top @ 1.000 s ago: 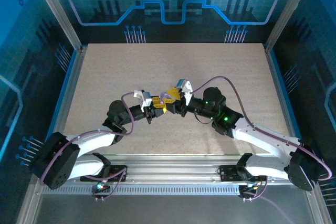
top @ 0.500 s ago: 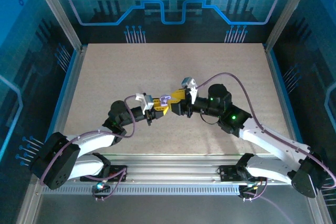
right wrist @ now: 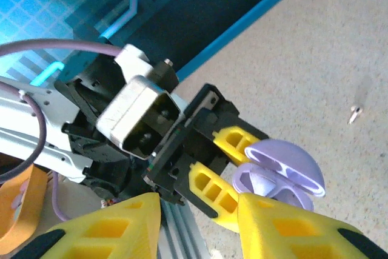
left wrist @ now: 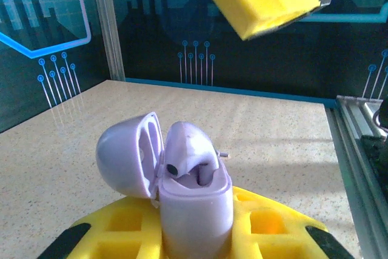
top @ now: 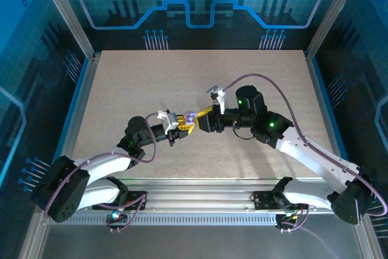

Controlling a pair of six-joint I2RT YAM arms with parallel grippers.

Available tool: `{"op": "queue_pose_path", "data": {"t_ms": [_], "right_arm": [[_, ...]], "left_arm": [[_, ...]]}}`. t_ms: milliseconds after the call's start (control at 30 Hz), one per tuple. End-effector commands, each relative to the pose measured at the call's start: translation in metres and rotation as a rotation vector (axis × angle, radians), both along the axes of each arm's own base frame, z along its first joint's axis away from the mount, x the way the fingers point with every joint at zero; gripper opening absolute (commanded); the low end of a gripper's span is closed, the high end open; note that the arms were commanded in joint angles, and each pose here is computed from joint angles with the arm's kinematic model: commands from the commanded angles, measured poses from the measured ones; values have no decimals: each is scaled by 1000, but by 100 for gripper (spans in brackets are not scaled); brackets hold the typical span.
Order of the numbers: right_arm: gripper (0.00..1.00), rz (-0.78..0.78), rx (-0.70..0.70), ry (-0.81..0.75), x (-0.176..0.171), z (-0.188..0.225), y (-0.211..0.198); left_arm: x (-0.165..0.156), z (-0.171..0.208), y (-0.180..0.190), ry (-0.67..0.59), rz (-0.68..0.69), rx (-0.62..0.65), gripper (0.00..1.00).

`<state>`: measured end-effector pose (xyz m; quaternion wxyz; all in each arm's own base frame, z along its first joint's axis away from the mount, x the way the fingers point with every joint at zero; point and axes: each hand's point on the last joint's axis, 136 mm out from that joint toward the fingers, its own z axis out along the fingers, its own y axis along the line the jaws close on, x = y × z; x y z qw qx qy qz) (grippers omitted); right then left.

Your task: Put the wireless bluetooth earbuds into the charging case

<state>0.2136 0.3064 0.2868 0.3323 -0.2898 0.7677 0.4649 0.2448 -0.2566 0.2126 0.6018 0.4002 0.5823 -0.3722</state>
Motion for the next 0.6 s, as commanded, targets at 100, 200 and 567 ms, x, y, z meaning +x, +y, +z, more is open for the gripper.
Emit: {"op": "queue_pose_path", "data": {"t_ms": [100, 200, 567], "right_arm": [[38, 12, -32, 128, -3, -15, 1], [37, 23, -30, 135, -3, -17, 5], [35, 46, -23, 141, 3, -25, 15]], "left_arm": [[-10, -2, 0, -47, -25, 36, 10], [-11, -2, 0, -47, -26, 38, 10], [-13, -1, 0, -38, -28, 29, 10]]}}
